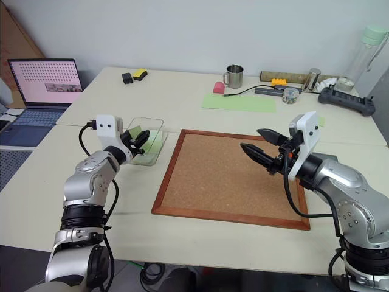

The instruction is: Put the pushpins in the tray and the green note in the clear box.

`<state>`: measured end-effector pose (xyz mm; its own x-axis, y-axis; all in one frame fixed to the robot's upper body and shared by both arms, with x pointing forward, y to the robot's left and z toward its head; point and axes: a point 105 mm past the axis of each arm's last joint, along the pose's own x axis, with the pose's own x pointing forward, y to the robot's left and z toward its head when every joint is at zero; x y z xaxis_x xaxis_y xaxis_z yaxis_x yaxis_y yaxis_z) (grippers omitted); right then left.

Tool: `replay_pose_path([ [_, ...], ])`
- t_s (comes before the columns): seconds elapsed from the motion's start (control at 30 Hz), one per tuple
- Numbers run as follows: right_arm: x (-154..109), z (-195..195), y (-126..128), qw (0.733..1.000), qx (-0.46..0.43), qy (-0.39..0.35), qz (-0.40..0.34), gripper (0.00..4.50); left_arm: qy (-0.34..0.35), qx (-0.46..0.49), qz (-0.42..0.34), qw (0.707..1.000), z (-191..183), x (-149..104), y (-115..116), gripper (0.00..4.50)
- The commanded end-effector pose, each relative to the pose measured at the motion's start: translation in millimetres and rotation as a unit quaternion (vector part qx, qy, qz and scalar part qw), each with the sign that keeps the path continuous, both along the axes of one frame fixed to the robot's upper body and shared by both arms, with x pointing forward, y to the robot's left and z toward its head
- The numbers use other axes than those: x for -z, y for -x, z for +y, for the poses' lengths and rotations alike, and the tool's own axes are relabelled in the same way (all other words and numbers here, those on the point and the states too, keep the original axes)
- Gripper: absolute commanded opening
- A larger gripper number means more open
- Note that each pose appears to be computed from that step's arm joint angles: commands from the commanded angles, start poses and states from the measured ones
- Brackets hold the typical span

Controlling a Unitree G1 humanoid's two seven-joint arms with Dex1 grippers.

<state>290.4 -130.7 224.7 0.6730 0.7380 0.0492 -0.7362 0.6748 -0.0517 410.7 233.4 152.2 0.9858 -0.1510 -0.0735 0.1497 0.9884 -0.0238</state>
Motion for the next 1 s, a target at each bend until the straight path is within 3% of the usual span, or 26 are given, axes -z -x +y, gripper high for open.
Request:
replay_pose_path([
  [0.03,-10,-4,1,1.0,0.006,-0.001,-0.025,3.38,-0.013,0.007,-0.054,0.998,1,-33,0,3.28],
  [0.23,-10,-9,-4,0.999,0.02,0.001,-0.029,3.38,-0.052,0.021,-0.088,0.995,-1,-57,-1,4.43],
  [0.4,-10,-12,-5,0.999,0.022,0.002,-0.029,3.38,-0.122,0.081,-0.125,0.981,-19,-90,-4,4.43],
  [0.53,4,-17,-4,1.0,0.016,0.023,-0.005,3.38,-0.15,0.213,-0.081,0.962,-52,-72,8,4.43],
  [0.67,31,-28,6,0.996,-0.011,0.077,0.044,3.38,-0.127,0.34,-0.033,0.931,-77,-55,31,4.43],
  [0.83,44,-42,3,0.994,0.017,0.088,0.056,3.38,-0.148,0.413,0.012,0.898,-96,-30,50,4.43],
  [1.0,47,-38,8,0.995,0.017,0.082,0.055,3.38,-0.143,0.441,0.019,0.886,-107,-20,61,4.43],
])
